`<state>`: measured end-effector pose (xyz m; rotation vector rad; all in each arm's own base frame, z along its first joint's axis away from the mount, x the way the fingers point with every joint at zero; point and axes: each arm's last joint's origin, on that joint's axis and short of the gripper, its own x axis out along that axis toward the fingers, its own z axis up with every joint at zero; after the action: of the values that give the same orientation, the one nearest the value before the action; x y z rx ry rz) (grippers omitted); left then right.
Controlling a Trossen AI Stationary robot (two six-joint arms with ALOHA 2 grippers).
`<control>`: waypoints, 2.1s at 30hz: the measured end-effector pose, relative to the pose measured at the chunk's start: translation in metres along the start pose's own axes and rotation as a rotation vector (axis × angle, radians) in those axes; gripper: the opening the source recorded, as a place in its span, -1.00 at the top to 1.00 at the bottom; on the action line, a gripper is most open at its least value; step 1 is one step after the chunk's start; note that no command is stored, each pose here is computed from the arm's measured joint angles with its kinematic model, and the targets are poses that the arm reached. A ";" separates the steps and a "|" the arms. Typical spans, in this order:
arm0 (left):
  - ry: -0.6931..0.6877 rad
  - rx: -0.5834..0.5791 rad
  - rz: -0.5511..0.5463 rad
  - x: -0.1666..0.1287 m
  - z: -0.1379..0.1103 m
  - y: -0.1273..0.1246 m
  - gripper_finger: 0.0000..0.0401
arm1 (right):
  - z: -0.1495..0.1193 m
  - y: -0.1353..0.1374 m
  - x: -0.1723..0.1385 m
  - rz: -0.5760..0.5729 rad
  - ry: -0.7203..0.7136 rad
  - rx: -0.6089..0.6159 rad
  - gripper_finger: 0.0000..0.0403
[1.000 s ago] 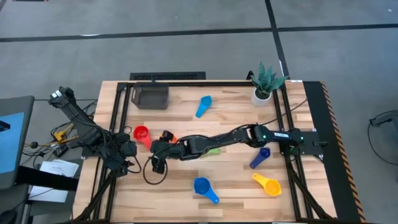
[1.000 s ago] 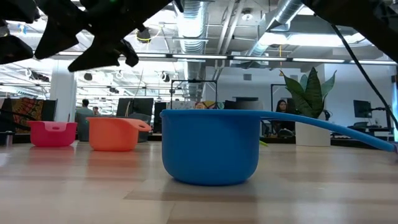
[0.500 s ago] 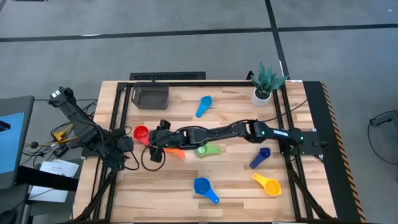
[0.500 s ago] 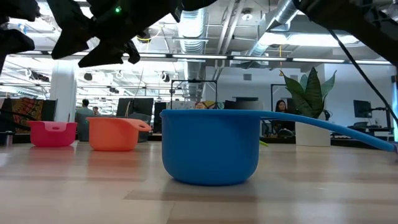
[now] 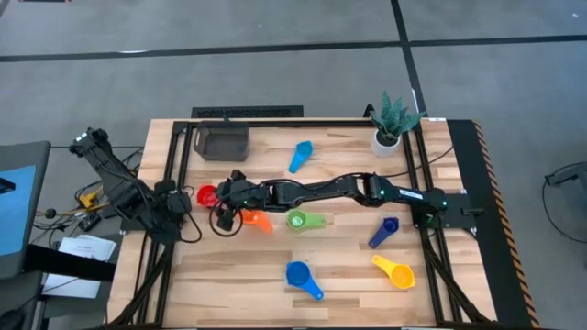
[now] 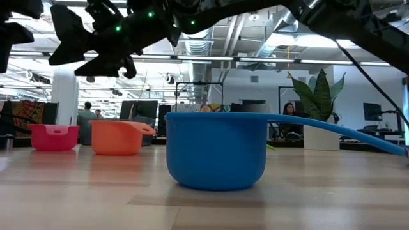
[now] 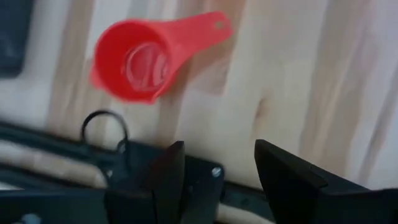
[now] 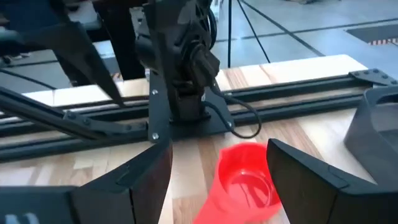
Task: Nest measuring cups in basket
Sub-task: Stack the red measuring cup on top of the orange measuring cup
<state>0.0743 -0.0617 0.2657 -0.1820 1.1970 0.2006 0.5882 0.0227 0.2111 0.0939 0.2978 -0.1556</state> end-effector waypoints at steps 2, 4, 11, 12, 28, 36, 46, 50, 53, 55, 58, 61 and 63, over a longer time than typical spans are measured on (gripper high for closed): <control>0.014 -0.023 0.024 0.002 -0.002 0.002 0.08 | -0.001 -0.003 0.001 -0.002 0.008 0.000 -0.40; 0.025 -0.023 0.035 0.007 -0.004 0.002 0.09 | -0.003 -0.003 0.001 -0.004 0.035 -0.005 -0.40; -0.008 -0.148 -0.001 0.013 -0.001 -0.003 0.23 | -0.011 -0.026 0.003 -0.007 0.148 0.237 -0.40; -0.008 -0.191 0.002 0.013 -0.001 -0.002 0.25 | -0.012 -0.035 0.004 0.010 0.178 0.313 -0.40; -0.208 -0.799 -0.117 0.066 0.011 -0.009 0.47 | -0.011 -0.107 0.006 0.314 0.341 0.527 -0.40; -0.213 -1.052 -0.127 0.082 0.007 -0.006 0.43 | -0.012 -0.113 0.004 0.388 0.367 0.495 -0.40; -0.312 -1.305 -0.111 0.107 -0.004 0.002 -0.06 | -0.013 -0.135 0.001 0.448 0.406 0.504 -0.40; -0.350 -1.310 -0.128 0.115 -0.004 0.003 -0.21 | -0.013 -0.147 0.000 0.467 0.407 0.523 -0.40; -0.380 -1.325 -0.139 0.123 -0.005 0.006 -0.25 | -0.012 -0.156 -0.001 0.483 0.412 0.549 -0.40; -0.390 -1.324 -0.147 0.128 -0.006 0.007 -0.26 | -0.011 -0.161 -0.002 0.490 0.414 0.560 -0.40; -0.422 -1.330 -0.146 0.131 -0.005 0.010 -0.24 | -0.011 -0.167 -0.003 0.503 0.414 0.569 -0.40; -0.460 -1.316 -0.141 0.132 -0.002 0.011 -0.13 | -0.011 -0.170 -0.004 0.516 0.417 0.575 -0.40; -0.468 -1.302 -0.130 0.133 -0.002 0.013 0.01 | -0.011 -0.170 -0.004 0.516 0.420 0.576 -0.40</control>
<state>0.1157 -0.0420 0.1397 -1.2668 0.4304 0.8427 0.5530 -0.1429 0.1898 0.7741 0.6304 0.3021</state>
